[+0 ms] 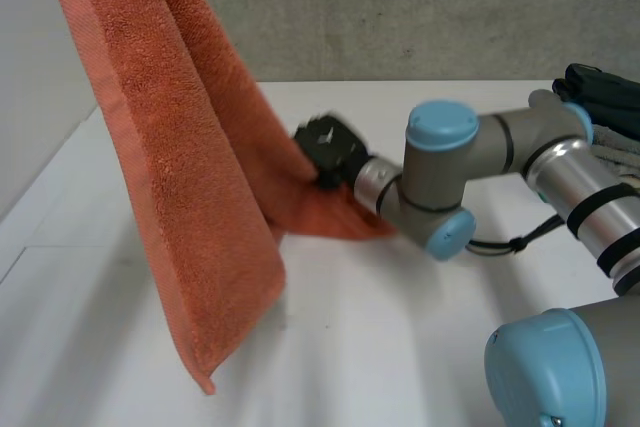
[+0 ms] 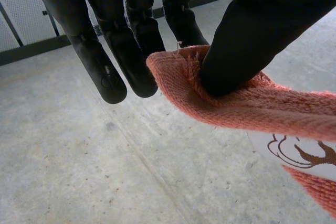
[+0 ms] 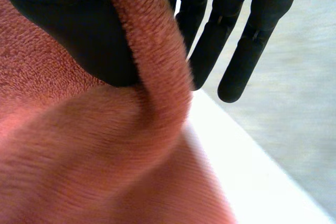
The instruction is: Fold the laundry.
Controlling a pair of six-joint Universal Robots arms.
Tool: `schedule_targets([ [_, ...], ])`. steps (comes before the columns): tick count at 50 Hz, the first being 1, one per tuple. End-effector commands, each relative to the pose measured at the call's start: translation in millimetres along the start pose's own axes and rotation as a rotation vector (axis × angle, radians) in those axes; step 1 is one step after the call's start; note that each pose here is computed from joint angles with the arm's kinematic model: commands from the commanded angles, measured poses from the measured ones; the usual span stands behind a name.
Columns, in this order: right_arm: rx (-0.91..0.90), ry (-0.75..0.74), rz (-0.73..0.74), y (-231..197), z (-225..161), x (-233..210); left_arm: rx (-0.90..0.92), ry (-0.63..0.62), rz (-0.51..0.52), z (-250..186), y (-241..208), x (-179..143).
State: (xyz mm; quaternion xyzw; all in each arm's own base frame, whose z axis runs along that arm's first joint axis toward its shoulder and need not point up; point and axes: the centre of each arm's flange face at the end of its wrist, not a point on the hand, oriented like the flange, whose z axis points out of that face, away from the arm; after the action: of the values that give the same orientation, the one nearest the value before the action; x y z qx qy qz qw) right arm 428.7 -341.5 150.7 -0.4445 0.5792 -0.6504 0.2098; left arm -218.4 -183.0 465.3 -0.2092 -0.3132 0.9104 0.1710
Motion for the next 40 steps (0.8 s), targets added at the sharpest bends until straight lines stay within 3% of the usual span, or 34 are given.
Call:
schedule_targets([
  [1, 0.102, 0.434, -0.125, -88.4, -20.4, 92.8, -0.048, -0.035, 0.017, 4.2, 22.4, -12.1],
  [9, 0.066, 0.387, -0.220, -149.1, -82.2, 130.8, -0.202, -0.134, 0.068, -2.8, 75.6, -52.1],
  [15, -0.086, 0.381, -0.319, -156.1, -129.2, 118.4, -0.451, -0.181, -0.001, -32.5, 140.8, -62.3],
  [20, -0.296, 0.269, -0.341, -126.4, -157.6, 83.7, -0.637, -0.181, -0.057, -63.2, 197.7, -55.1],
  [25, -0.530, 0.099, -0.259, -69.9, -177.0, 37.3, -0.777, -0.153, -0.056, -88.3, 242.6, -43.2],
  [29, -0.637, -0.017, -0.187, -27.8, -177.2, -1.4, -0.822, -0.109, -0.031, -90.3, 258.9, -13.5],
  [35, -0.659, 0.060, -0.113, -13.9, -171.0, 6.4, -0.804, -0.092, -0.022, -82.7, 251.7, 6.1],
  [40, -0.544, 0.284, 0.024, -44.3, -176.5, 66.5, -0.725, -0.091, -0.005, -67.3, 223.2, 5.0],
])
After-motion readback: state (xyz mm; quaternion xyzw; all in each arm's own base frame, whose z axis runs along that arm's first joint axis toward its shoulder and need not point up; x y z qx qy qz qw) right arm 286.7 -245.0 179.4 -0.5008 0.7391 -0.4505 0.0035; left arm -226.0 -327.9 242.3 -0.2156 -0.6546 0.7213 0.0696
